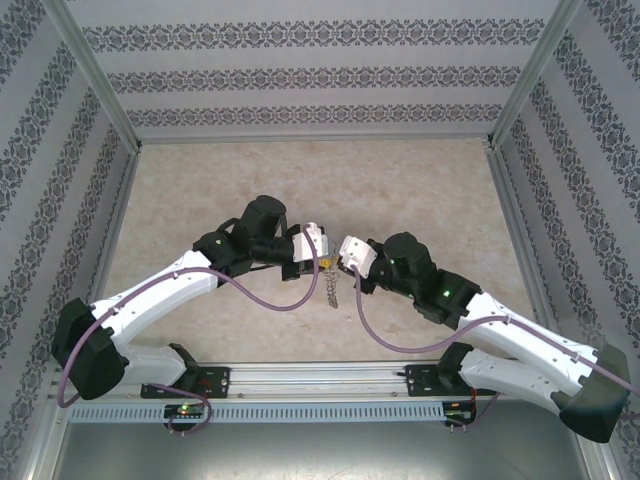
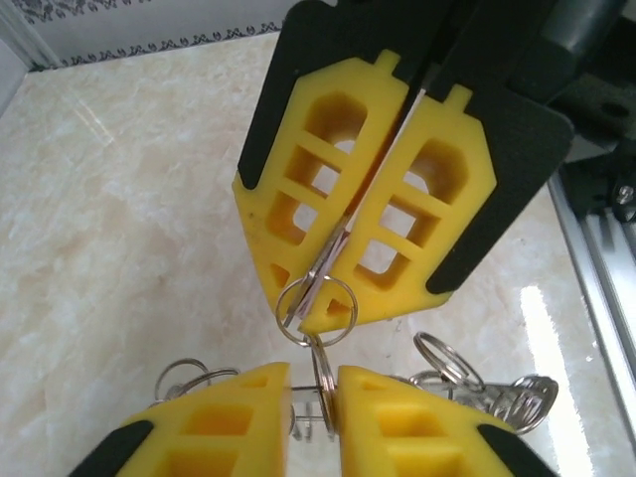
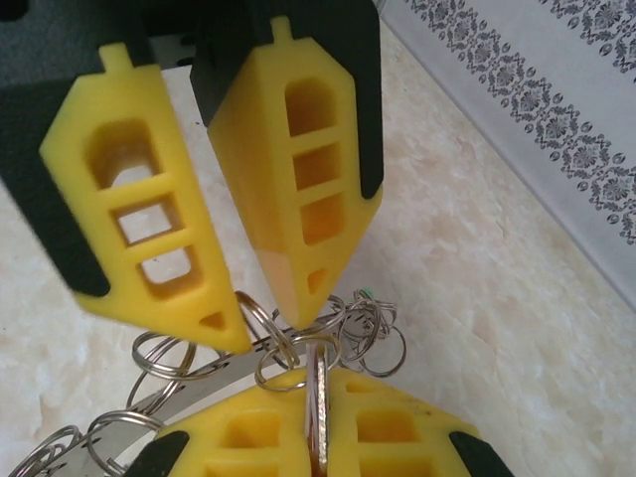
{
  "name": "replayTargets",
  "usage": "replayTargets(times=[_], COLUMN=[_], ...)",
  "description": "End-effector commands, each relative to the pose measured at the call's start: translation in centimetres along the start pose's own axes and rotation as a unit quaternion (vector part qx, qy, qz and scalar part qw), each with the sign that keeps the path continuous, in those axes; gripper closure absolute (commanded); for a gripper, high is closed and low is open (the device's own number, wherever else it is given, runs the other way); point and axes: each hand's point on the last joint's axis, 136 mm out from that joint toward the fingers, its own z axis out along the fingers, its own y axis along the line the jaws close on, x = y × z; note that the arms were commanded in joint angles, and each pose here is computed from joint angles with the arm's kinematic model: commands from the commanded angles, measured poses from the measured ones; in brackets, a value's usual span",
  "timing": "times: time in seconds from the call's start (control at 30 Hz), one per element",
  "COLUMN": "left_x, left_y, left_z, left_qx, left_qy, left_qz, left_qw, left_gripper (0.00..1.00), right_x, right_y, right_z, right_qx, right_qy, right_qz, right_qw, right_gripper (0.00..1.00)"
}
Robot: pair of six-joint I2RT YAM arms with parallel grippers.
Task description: Put the keys on the keyring
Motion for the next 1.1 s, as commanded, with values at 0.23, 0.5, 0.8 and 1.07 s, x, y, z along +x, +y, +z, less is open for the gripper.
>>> replayTargets(times=[0.23, 0.5, 0.8, 1.07], left_x=[-0.7, 0.1, 3.3, 2.2], left_y=[0.3, 3.2, 9.2, 8.9], left_z=[-2.9, -6.9, -16.0, -17.2], left_qx=[-0.050, -0.196, -0.493, -0.500], left_qy=[-0.033, -0.054, -0.033, -0.068], left_qz=[-0.013, -0.034, -0.116, -0.114], left_qw=[0.998, 0.979, 0.862, 0.856], left_gripper=[0.46, 0.41, 0.36, 0.35], right_x=[-2.9, -4.0, -6.5, -5.7], right_y=[-1.0, -0.3, 2.5, 3.0], right_z=[1.1, 2.9, 5.8, 8.5], right_qx=[0.010, -0.012, -0.056, -0.051], right_qy=[-0.017, -0.019, -0.042, -0.020], right_qz=[-0.004, 0.008, 0.056, 0.094], right_qw=[1.000, 1.000, 0.996, 0.994], right_gripper=[1.00, 1.00, 1.00, 1.00])
